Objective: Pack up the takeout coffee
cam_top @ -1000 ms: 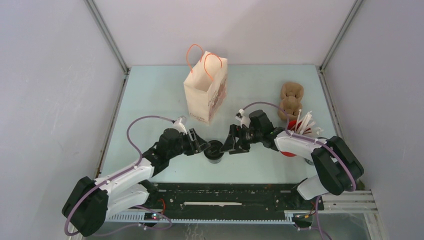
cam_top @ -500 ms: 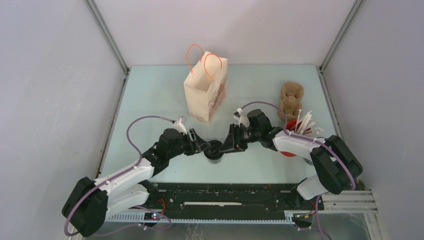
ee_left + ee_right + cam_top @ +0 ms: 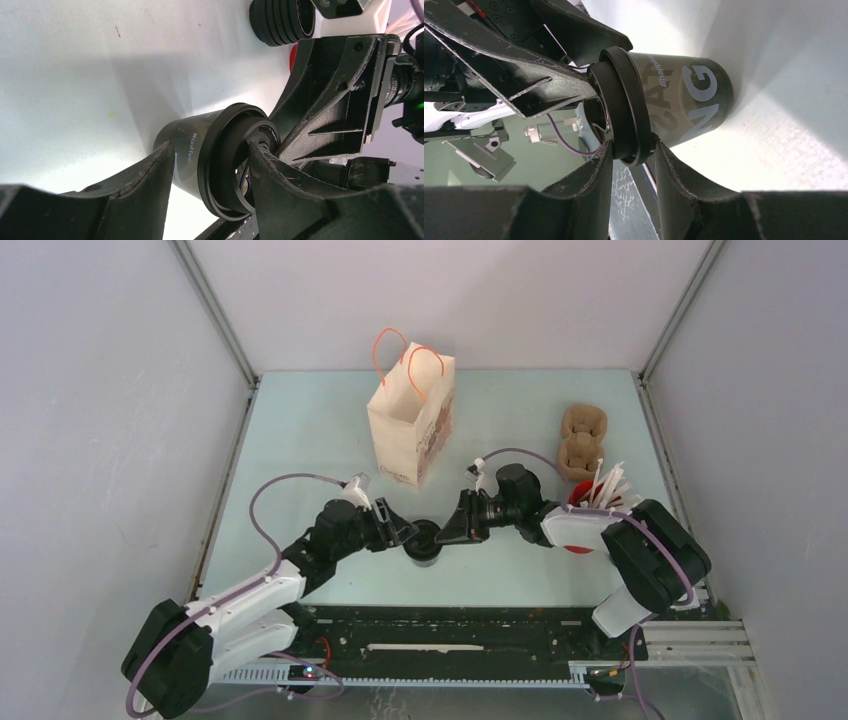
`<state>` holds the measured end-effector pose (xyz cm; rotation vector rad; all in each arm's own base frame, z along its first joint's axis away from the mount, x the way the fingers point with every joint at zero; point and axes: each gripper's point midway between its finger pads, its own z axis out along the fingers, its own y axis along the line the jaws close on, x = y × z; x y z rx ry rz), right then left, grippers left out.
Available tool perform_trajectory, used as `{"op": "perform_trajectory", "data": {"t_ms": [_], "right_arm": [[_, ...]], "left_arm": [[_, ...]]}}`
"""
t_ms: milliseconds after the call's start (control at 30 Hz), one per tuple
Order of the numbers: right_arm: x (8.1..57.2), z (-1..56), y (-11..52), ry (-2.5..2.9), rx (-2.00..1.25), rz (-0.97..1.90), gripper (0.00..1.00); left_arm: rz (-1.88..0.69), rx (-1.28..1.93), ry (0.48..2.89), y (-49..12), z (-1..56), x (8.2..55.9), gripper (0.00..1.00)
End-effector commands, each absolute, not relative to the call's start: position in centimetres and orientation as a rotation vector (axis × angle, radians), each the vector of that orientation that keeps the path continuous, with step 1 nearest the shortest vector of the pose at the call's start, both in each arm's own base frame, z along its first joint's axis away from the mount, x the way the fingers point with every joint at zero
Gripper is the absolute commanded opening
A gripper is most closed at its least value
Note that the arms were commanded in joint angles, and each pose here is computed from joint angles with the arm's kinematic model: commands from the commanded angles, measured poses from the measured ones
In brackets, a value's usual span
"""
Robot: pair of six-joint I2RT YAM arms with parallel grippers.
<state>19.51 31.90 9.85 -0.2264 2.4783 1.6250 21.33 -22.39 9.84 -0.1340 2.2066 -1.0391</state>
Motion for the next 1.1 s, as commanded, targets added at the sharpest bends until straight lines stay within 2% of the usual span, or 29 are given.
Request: {"op": "perform_trajectory", "data": {"t_ms": [0,133,233,467,533,767,1067], "right_arm": [[19.5,4.5,30.8,2.575,-0.102,1.484,0.39],[19.3,2.7,30.6,2.613,-0.072,1.486,0.39],[19.6,4.0,31.0,2.569,-0.076,1.556,0.4],[20.4,8.0,31.1,2.501,-0.199,1.524,0.62],[20.7,8.8,31.3,2.491,-0.231,1.517,0.65],[21.3,10.1,32.1,2.473,-0.309,1.519,0.74],[21.1,9.7,32.7,2.507,-0.323,1.52,0.74]], "left_arm": [[-0.942,-0.144,2.336,-20.8,5.8,19.4,0.6],[-0.923,-0.159,2.347,-20.4,5.1,19.2,0.6],[-0.933,-0.157,2.34,-20.5,5.5,19.2,0.6],[-0.944,-0.129,2.295,-20.9,8.1,19.9,0.62],[-0.94,-0.111,2.288,-21.0,8.9,20.1,0.65],[-0.907,-0.085,2.288,-21.1,9.8,20.8,0.68],[-0.891,-0.129,2.347,-20.2,6.3,19.4,0.58]]}}
